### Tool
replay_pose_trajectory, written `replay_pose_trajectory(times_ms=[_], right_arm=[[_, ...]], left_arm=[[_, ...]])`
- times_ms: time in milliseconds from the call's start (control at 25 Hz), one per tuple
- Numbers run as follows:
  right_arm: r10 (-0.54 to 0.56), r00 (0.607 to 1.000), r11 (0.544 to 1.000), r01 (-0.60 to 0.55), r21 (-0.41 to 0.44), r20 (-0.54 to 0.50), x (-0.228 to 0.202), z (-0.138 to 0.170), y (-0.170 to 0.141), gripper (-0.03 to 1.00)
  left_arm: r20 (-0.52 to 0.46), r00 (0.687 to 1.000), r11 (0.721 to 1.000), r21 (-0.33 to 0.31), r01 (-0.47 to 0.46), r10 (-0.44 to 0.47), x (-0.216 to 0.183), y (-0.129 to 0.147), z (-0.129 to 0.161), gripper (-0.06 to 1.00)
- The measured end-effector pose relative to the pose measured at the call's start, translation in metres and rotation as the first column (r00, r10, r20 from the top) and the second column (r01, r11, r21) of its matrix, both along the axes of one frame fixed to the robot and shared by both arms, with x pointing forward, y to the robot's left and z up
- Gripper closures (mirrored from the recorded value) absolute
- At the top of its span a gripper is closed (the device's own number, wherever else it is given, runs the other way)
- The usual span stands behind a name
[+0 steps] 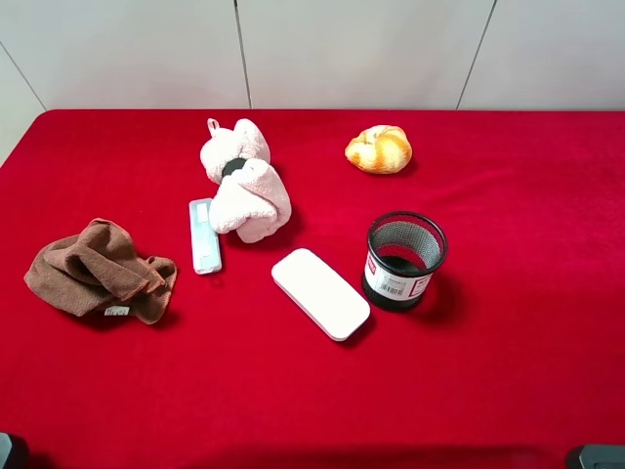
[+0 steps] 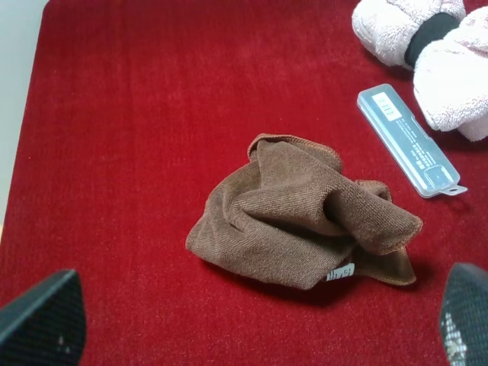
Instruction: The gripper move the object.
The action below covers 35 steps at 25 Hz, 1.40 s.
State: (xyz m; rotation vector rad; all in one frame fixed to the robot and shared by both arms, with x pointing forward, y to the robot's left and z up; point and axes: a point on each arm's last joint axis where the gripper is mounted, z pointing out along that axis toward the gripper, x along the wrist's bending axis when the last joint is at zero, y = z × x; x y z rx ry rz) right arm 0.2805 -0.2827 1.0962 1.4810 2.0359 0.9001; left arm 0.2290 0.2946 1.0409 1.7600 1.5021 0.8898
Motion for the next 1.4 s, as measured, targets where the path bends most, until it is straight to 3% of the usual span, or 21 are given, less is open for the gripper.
replay_pose_trajectory(times_ms=[200,400,720,1400], right_arm=[[-0.153,0.986,0.988,0.152,0.02,0.073,-0.013,-0.012,-0.008,0.28],[-0.23,0.965,0.973,0.228,0.033,0.124,-0.028,-0.029,-0.011,0.28],[-0.246,0.925,0.969,0.234,0.078,0.29,-0.047,-0.04,-0.011,0.27],[-0.247,0.921,0.969,0.234,0.082,0.302,-0.046,-0.041,-0.011,0.27]], left_arm=[[0.0,1.0,1.0,0.0,0.0,0.0,0.0,0.0,0.0,0.03],[0.0,1.0,1.0,0.0,0.0,0.0,0.0,0.0,0.0,0.03],[0.0,1.0,1.0,0.0,0.0,0.0,0.0,0.0,0.0,0.03],[0.0,1.0,1.0,0.0,0.0,0.0,0.0,0.0,0.0,0.03]])
